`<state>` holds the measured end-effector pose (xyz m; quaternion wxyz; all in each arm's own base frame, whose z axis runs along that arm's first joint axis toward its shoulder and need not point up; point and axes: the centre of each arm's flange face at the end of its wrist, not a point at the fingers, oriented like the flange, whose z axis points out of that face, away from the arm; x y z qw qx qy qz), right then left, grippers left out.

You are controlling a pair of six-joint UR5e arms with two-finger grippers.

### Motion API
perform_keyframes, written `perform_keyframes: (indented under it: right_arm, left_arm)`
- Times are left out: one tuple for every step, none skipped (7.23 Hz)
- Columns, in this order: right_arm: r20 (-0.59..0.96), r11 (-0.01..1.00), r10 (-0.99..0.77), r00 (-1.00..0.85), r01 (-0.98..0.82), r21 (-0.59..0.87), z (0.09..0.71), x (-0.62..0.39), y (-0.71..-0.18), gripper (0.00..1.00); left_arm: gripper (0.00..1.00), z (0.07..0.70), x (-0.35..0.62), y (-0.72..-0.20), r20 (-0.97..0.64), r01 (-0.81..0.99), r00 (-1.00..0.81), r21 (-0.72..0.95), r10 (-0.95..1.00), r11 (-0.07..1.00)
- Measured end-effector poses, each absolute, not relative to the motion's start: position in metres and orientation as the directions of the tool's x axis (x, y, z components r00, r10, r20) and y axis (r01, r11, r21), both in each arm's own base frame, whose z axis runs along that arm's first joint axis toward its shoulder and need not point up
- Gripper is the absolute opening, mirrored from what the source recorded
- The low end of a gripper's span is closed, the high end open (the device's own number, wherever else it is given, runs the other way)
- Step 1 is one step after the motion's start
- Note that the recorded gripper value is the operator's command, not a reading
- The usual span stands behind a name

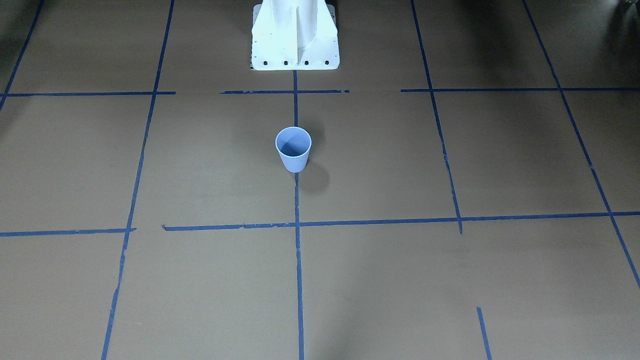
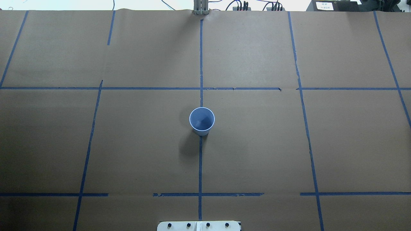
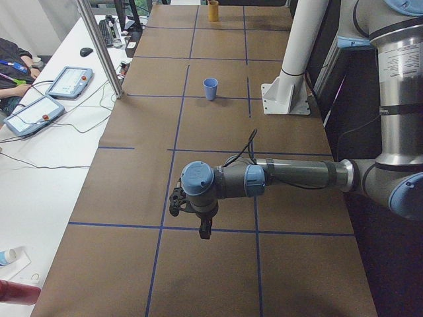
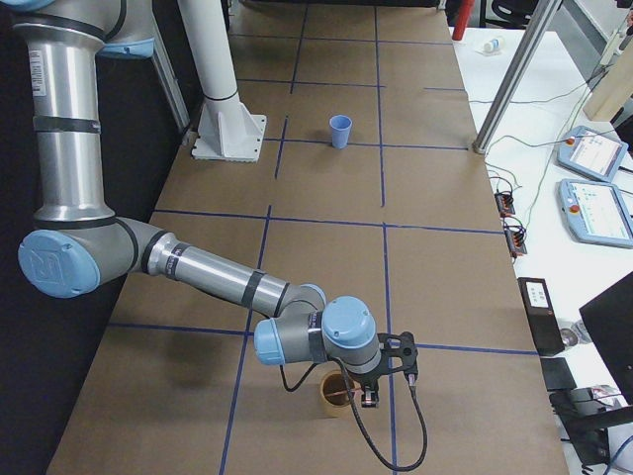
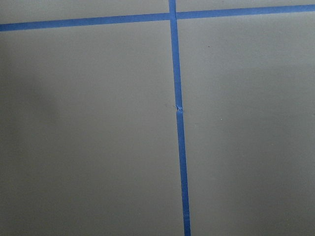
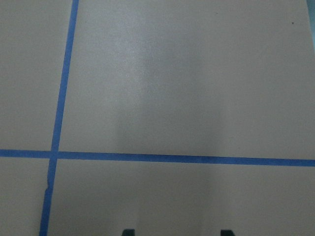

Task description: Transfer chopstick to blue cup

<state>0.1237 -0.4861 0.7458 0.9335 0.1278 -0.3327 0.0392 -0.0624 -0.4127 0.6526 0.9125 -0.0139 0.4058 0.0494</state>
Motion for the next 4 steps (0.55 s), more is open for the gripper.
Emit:
perform_keyframes:
  right_arm:
    - [0.632,0.964,-0.012,0.775,-0.158,0.212,0.7458,0.1237,-0.4875,0.10]
    - [0.634,0.965,-0.011,0.773,-0.158,0.210,0.7471,0.1236,-0.4867,0.04]
    - [0.636,0.965,-0.013,0.772,-0.158,0.211,0.7464,0.1235,-0.4861,0.02]
    - [0.637,0.962,-0.022,0.771,-0.156,0.223,0.7418,0.1239,-0.4865,0.00]
  left_arm:
    - [1.00,0.6523,-0.0624,-0.4128,-0.742,-0.101,0.666,0.016,0.080,0.995]
    - [1.00,0.6521,-0.0624,-0.4128,-0.742,-0.101,0.666,0.017,0.080,0.995]
    - [1.00,0.6520,-0.0624,-0.4128,-0.742,-0.101,0.666,0.017,0.081,0.995]
    - [1.00,0.6517,-0.0626,-0.4130,-0.742,-0.101,0.666,0.018,0.081,0.995]
